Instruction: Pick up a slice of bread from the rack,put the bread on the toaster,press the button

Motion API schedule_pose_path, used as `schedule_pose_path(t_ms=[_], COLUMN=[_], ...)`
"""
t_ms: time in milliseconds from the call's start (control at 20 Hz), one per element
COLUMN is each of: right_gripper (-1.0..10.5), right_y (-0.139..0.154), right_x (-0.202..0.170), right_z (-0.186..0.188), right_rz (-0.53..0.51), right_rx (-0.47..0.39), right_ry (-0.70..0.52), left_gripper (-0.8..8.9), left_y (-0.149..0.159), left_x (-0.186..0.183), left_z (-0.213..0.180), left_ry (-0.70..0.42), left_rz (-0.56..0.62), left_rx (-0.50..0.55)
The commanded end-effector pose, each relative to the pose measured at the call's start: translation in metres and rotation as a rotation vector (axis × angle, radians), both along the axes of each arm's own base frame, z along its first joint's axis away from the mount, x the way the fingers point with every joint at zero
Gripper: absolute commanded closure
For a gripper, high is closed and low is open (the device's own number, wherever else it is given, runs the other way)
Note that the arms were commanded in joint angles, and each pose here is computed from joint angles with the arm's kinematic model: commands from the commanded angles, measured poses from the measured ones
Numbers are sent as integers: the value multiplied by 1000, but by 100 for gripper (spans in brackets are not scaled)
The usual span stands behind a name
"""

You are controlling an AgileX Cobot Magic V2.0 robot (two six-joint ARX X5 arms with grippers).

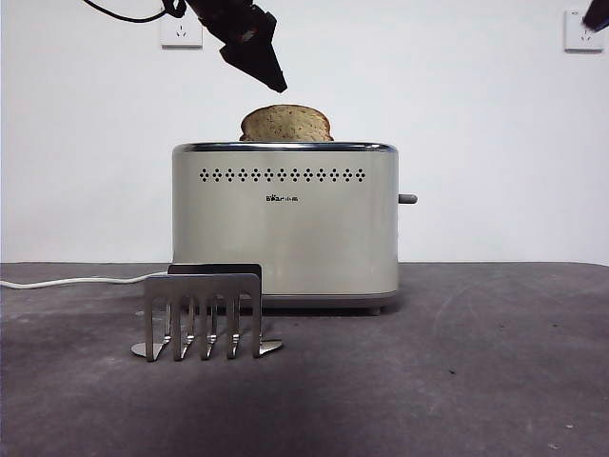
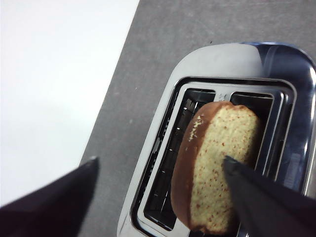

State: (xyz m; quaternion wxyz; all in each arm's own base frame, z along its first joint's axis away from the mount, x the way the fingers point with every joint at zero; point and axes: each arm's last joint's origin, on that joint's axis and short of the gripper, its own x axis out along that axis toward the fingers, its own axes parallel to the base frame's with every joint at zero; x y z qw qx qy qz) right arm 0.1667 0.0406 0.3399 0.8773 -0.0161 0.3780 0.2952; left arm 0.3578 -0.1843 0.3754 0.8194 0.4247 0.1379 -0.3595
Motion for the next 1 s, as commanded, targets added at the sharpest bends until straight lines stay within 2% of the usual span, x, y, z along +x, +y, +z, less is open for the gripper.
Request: schedule_pose_path(t_ms=[50,300,500,750,1000], right_gripper=[958,958,959,959,959], right_y=[3,13,24,31,32], right_x=[15,69,117,169,204], right_z=[0,-7,-23,-65,-99], right_rz=[7,-39,-15,-58,-100], right_rx=[7,86,273,366,391], right_ry=[-56,-163,-189,-156,-114], left_gripper=[303,303,306,306,306], left_y=[2,18,39,65,80], left_x=[-5,-36,-80,-138,-168], left_z=[7,46,79,103,111], left_ry=[13,9,83,214,244], left_rz=[42,116,189,149,153], left_rx=[-74,-238,-382,-469,-483])
